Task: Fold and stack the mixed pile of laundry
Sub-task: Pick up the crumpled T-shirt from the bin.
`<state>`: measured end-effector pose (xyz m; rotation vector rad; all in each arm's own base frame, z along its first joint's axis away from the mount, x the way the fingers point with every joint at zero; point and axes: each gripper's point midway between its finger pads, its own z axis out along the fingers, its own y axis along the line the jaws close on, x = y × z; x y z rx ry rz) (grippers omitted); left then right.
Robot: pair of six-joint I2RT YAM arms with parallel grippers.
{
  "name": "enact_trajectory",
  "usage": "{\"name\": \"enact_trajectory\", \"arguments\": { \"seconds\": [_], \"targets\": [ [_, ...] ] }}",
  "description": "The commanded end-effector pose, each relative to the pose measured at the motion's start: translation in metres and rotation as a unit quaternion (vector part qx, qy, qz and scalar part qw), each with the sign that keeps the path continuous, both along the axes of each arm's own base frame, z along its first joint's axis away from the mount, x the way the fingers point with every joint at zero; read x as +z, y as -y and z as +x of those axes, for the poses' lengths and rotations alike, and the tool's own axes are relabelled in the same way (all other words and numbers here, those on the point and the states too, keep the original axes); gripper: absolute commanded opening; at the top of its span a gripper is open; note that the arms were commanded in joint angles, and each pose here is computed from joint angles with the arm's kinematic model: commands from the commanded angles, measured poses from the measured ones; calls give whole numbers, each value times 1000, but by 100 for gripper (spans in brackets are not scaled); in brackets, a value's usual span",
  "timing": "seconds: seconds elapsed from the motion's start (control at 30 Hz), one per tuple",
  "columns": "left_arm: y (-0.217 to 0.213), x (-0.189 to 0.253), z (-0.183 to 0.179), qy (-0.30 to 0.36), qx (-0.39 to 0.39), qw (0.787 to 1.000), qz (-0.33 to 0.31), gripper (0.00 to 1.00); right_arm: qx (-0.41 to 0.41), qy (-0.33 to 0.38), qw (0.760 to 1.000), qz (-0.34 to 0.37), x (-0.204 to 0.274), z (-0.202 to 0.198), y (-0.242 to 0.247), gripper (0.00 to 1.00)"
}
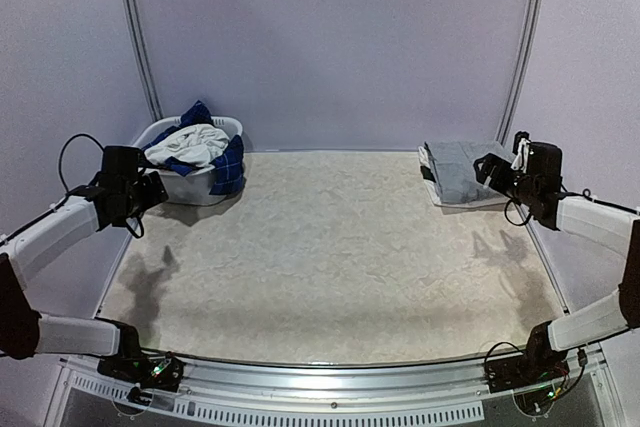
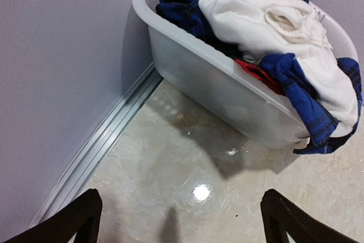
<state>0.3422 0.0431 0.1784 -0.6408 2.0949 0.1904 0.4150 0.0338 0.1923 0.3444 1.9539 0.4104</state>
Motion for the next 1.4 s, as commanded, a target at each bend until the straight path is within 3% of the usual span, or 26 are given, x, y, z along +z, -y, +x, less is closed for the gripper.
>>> {"name": "enact_trajectory", "arguments": {
  "seconds": [0.0, 0.33, 0.63, 0.83, 1.37],
  "targets": [
    [14, 6, 1, -14, -32, 999, 8, 100, 9, -4, 1000, 7, 12, -10, -4, 99],
    [42, 49, 20, -11, -81, 996, 22, 100, 6, -51, 999, 3, 10, -54, -6, 99],
    [52, 87, 64, -43, -99, 993, 47, 100, 27, -31, 999, 2, 18, -83, -11, 99],
    [49, 85, 91, -70, -90, 991, 62, 99, 37, -32, 999, 2, 17, -85, -14, 99],
    [32, 57, 174, -114, -90, 989, 41, 79, 21, -51, 998, -12, 5, -84, -7, 99]
  ]
}}
